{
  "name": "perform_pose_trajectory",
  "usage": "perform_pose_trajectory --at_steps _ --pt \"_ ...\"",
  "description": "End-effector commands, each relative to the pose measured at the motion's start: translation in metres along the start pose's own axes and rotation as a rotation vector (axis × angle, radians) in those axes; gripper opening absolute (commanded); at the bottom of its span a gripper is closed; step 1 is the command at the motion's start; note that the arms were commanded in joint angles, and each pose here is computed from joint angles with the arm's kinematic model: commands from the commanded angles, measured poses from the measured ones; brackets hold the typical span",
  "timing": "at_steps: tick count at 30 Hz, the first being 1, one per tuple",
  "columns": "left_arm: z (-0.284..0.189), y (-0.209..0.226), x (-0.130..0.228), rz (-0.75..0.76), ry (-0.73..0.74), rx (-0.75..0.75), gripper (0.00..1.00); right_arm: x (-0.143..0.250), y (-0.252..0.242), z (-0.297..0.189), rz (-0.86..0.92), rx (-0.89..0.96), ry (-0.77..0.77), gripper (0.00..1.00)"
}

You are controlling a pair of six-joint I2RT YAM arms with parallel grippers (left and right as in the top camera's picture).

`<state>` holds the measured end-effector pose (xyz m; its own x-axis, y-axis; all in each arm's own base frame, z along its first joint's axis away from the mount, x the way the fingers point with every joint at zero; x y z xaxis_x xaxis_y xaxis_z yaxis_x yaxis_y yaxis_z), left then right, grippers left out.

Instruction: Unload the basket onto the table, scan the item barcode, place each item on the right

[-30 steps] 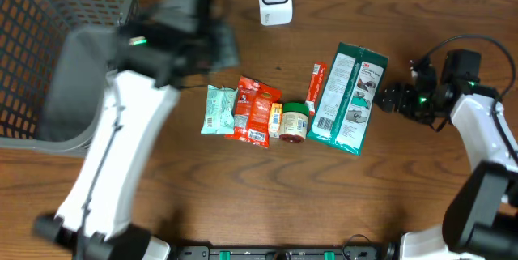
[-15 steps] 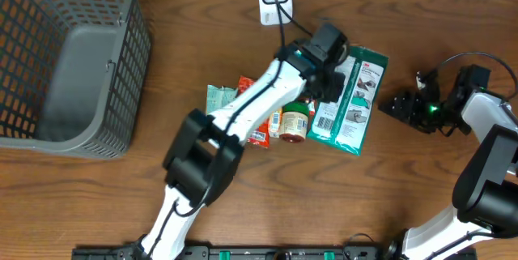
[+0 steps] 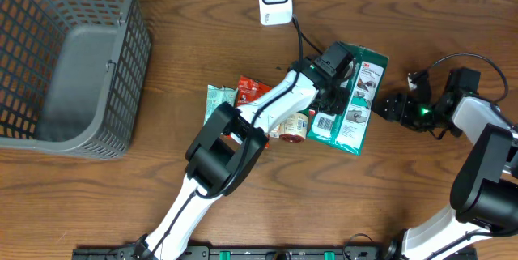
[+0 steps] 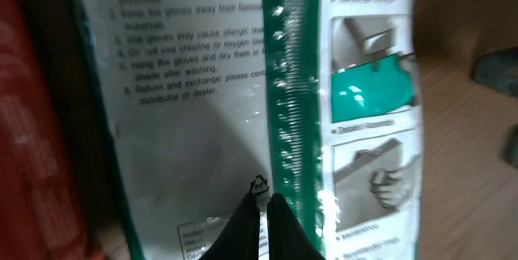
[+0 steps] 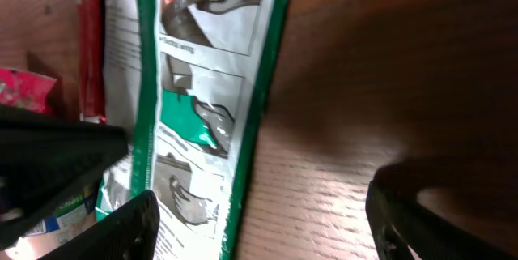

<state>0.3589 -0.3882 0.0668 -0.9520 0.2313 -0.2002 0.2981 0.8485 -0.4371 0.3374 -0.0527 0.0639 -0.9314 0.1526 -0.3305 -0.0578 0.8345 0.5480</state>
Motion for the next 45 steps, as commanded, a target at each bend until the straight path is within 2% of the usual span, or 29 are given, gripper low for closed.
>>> perform_pose_trajectory --at_steps 1,8,11,21,27,32,38,39,40,41,42,43,45 --pt "0.016 0.01 0.003 0.013 0.015 -0.04 0.07 0.019 0.004 0.016 -0.019 -0.019 0.03 0.78" --pt "0.021 0.013 0.009 0.01 0.032 -0.049 0.07 0.031 0.02 0.037 -0.056 -0.169 -0.075 0.78" --pt "0.021 0.012 0.01 0.013 0.034 -0.049 0.07 0.031 0.023 0.037 -0.068 -0.205 -0.093 0.74" --pt "0.024 0.004 0.016 0.03 0.041 -0.045 0.07 0.035 0.021 0.041 -0.036 -0.208 -0.129 0.7" --pt "0.024 0.004 0.016 0.029 0.042 -0.045 0.07 0.03 0.024 0.041 -0.06 -0.223 -0.151 0.59" --pt "0.024 0.004 0.016 0.029 0.042 -0.045 0.07 0.031 0.034 0.047 -0.092 -0.235 -0.132 0.6" --pt "0.024 0.004 0.016 0.029 0.042 -0.045 0.07 0.031 0.04 0.054 -0.114 -0.215 -0.119 0.56" --pt "0.024 0.004 0.016 0.029 0.042 -0.045 0.08 0.031 0.04 0.053 -0.115 -0.215 -0.119 0.52" --pt "0.024 0.004 0.016 0.029 0.042 -0.045 0.08 0.031 0.04 0.054 -0.116 -0.215 -0.119 0.41" --pt "0.024 0.004 0.016 0.029 0.042 -0.045 0.07 0.031 0.04 0.054 -0.116 -0.216 -0.12 0.39" --pt "0.024 0.004 0.016 0.029 0.042 -0.045 0.07 0.031 0.04 0.054 -0.116 -0.219 -0.119 0.27" --pt "0.024 0.004 0.016 0.029 0.042 -0.045 0.07 0.031 0.041 0.054 -0.116 -0.22 -0.117 0.2" --pt "0.024 0.004 0.016 0.029 0.042 -0.045 0.07 0.032 0.041 0.054 -0.116 -0.227 -0.117 0.18"
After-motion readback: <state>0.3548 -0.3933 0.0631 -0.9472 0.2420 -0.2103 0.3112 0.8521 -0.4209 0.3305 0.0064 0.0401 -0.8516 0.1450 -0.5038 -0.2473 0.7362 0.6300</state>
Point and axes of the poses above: each gripper's point midway between its finger pads, its own z axis out along the fingers, its own y axis along the line the jaws close on, x = y × z, the point moved 6 cm from there along -z, back along the fingers, and after that the axes turned 8 degrees about -z, right-handed, at the moved point
